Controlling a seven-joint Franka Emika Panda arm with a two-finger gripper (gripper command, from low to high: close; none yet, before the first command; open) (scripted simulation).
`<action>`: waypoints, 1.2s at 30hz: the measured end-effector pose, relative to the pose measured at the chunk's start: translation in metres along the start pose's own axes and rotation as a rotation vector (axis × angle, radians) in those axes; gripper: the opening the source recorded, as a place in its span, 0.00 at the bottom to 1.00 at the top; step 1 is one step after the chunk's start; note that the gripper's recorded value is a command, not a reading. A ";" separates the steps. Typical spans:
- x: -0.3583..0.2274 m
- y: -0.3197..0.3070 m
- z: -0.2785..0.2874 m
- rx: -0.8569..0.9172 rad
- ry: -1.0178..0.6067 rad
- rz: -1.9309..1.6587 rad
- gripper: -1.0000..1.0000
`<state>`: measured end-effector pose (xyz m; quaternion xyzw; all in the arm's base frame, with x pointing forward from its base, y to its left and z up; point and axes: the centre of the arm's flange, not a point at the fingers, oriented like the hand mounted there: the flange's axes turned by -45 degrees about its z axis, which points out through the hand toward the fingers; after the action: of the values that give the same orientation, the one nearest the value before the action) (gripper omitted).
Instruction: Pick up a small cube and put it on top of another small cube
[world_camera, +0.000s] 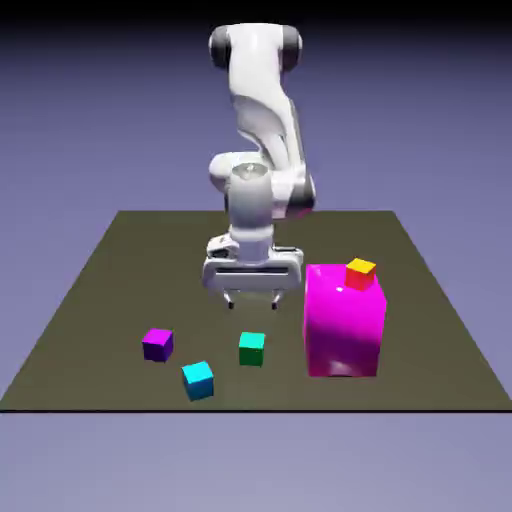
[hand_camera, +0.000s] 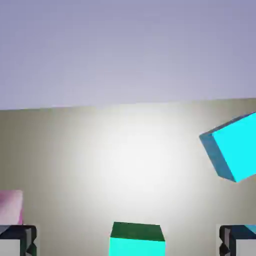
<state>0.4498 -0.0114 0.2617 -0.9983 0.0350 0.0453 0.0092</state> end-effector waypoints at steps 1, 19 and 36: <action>0.001 0.001 0.013 0.000 -0.055 0.009 0.50; -0.001 0.006 0.080 0.000 -0.330 0.049 0.00; -0.061 0.274 0.073 0.385 -0.248 1.500 0.00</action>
<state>0.3630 -0.2793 0.1904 -0.6763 0.7061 0.1438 0.1532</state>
